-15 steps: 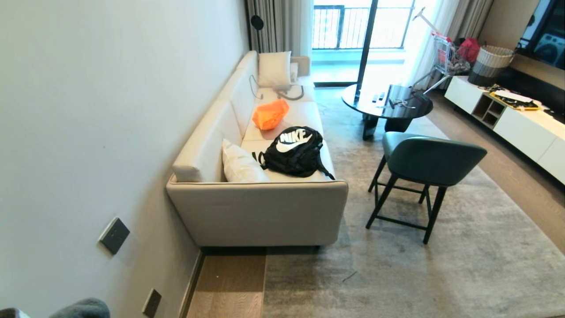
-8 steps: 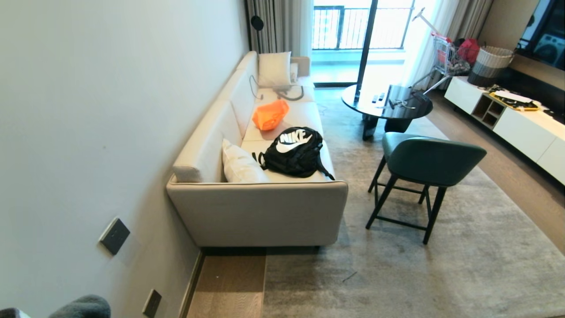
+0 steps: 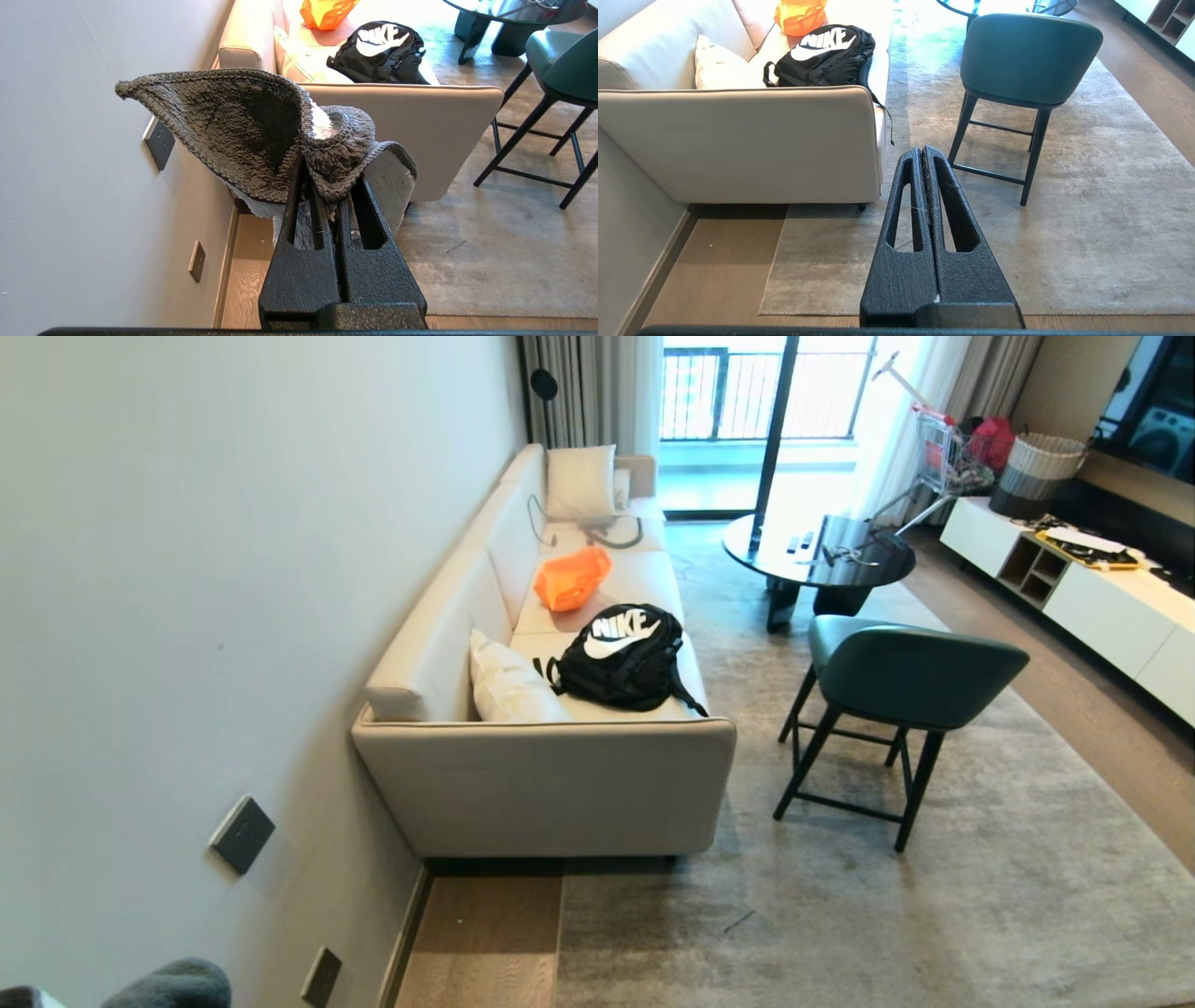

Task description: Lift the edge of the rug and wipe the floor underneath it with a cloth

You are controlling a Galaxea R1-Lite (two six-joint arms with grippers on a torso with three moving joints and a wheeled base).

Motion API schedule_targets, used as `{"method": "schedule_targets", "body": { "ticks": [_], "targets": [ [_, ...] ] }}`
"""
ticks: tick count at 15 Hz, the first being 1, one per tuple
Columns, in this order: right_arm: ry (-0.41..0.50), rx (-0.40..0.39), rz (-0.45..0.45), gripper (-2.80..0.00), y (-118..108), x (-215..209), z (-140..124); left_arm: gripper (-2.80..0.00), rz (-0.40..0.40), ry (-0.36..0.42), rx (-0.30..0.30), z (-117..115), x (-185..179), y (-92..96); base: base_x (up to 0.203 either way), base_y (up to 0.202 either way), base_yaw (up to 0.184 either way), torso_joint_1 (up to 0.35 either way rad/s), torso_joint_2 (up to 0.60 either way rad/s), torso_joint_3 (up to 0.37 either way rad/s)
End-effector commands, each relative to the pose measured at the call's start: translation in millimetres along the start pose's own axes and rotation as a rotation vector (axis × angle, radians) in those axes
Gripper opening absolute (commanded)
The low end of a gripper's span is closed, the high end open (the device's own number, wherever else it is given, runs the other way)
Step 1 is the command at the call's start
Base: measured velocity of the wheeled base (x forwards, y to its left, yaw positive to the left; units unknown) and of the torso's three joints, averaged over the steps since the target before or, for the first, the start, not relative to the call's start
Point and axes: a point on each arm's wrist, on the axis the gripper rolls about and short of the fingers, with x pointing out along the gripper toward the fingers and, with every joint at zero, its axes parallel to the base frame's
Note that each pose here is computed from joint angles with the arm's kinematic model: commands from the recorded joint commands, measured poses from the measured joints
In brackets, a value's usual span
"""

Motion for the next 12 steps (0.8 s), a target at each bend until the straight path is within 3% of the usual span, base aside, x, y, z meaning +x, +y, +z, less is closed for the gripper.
{"method": "schedule_targets", "body": {
  "ticks": [1,12],
  "targets": [
    [0.001,-0.004,0.000,-2.80,0.0,0.1,0.1,-2.80,0.000,0.000,-0.001,0.1,0.0,0.0,0.000,0.000,0.000,0.000,0.00,0.000],
    [0.002,0.008,0.000,-2.80,0.0,0.1,-0.1,-2.80,0.000,0.000,-0.001,0.0,0.0,0.0,0.000,0.000,0.000,0.000,0.00,0.000]
  ]
}}
